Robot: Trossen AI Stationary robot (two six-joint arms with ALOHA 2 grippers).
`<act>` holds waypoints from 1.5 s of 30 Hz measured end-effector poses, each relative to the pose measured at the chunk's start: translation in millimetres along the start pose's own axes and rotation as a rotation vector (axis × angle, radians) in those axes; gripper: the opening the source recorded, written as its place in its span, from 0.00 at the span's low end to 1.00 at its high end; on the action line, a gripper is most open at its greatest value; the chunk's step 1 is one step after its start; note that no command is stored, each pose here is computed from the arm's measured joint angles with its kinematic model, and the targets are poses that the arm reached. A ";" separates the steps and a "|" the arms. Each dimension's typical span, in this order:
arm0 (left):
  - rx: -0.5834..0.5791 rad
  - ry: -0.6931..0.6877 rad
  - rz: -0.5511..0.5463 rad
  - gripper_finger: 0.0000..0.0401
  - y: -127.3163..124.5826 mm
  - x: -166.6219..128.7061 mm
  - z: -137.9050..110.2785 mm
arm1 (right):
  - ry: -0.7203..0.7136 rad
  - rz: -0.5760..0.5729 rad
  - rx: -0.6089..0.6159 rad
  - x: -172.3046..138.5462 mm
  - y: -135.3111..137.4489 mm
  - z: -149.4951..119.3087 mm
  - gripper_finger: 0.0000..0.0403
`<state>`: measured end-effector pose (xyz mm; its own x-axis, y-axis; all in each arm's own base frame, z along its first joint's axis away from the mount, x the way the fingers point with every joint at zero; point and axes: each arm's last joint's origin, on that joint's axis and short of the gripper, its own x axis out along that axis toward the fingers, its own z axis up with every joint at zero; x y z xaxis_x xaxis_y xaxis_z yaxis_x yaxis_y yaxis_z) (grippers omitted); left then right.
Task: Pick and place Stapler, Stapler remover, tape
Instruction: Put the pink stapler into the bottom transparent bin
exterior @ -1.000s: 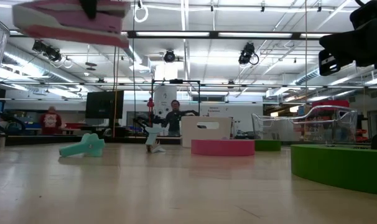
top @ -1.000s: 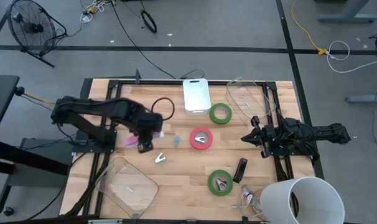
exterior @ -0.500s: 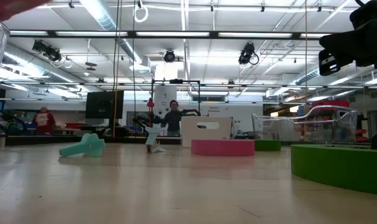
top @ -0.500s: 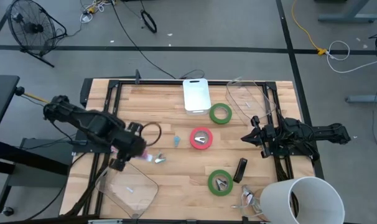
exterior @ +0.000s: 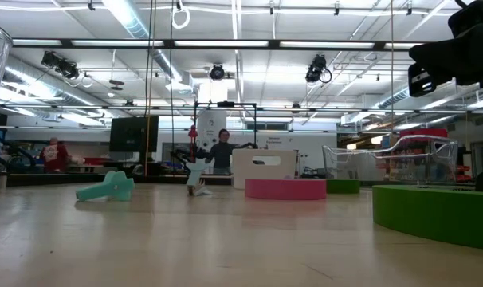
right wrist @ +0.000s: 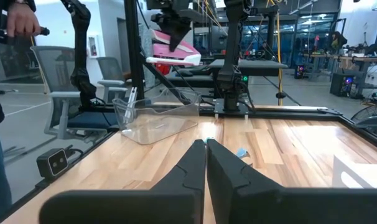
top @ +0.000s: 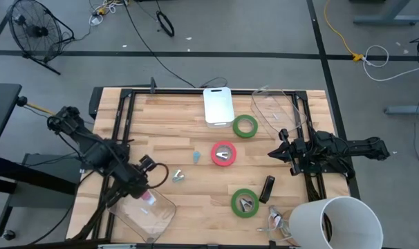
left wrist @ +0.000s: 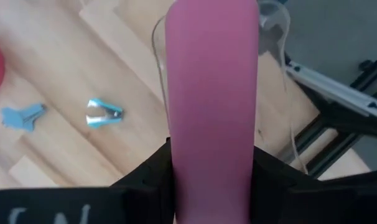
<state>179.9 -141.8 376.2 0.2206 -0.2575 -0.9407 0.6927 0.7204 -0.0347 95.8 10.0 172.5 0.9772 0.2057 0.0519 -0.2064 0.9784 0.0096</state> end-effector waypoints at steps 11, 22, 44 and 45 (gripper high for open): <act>0.025 -0.097 -0.047 0.35 -15.3 37.4 17.0 | 0.000 0.000 0.000 0.0 0.0 0.0 0.05; -0.047 -0.118 -0.073 0.35 -29.6 68.5 15.7 | 0.000 0.000 0.000 0.0 0.0 -0.1 0.05; -0.036 -0.004 -0.053 0.35 -61.0 118.1 -12.5 | 0.000 0.000 0.000 0.0 0.0 -0.1 0.05; -0.034 -0.008 -0.055 0.36 -61.5 121.7 -13.7 | 0.000 0.000 0.000 0.0 0.0 -0.1 0.05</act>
<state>154.8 -208.6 259.2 0.1885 -0.3023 -0.9344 0.6803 0.7264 -0.0978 95.8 10.1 172.4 0.9772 0.2060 0.0515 -0.2067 0.9784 0.0097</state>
